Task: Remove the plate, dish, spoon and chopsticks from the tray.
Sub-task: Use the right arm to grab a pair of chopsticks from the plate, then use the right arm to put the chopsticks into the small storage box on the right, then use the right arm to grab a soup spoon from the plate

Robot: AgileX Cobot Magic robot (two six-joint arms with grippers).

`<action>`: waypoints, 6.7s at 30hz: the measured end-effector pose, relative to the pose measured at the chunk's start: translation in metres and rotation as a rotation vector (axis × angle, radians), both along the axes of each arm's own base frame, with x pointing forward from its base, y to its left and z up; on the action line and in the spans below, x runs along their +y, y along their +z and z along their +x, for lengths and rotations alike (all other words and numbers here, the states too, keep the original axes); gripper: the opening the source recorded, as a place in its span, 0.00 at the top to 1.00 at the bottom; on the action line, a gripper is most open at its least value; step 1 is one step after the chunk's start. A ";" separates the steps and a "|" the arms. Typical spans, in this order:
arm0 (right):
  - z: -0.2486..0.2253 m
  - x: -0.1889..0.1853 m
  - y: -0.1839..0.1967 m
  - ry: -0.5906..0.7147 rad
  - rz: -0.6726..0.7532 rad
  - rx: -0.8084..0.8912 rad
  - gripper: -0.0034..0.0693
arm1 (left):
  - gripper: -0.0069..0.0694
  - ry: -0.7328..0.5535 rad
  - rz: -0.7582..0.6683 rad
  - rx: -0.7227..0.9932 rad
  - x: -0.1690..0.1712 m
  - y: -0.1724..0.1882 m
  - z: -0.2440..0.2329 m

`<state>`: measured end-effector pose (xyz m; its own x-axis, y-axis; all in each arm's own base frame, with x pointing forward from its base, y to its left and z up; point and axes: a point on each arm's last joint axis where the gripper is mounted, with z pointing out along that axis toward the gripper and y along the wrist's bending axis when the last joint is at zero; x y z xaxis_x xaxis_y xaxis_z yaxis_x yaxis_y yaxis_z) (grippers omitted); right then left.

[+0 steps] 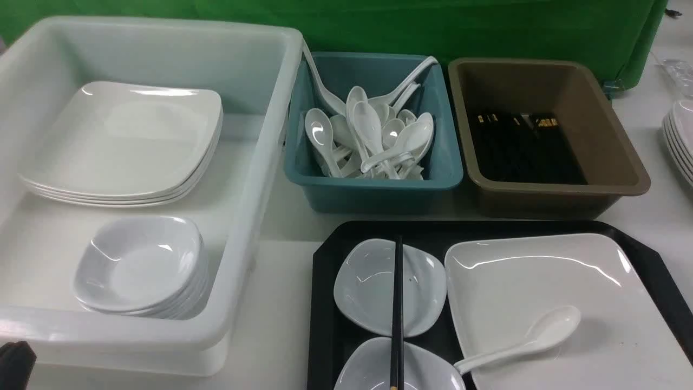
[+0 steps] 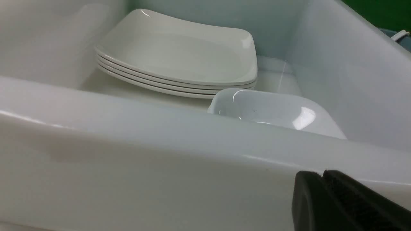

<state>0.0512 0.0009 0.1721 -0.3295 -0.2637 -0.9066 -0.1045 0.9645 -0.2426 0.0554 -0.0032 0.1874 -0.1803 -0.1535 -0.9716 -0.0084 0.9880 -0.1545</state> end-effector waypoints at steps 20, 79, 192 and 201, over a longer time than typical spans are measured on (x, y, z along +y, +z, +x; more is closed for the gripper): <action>0.000 0.000 0.000 0.000 0.000 0.000 0.62 | 0.89 0.020 -0.076 -0.083 0.001 0.008 0.001; 0.040 0.044 0.125 0.188 0.372 0.583 0.92 | 0.87 -0.603 0.210 1.066 -0.252 0.091 0.194; 0.419 0.059 0.093 0.065 0.347 0.976 0.50 | 0.80 -0.273 0.042 0.835 -0.067 0.152 0.128; 0.293 0.056 0.102 -0.048 0.203 1.139 0.43 | 0.80 -0.298 0.044 0.839 -0.068 0.153 0.125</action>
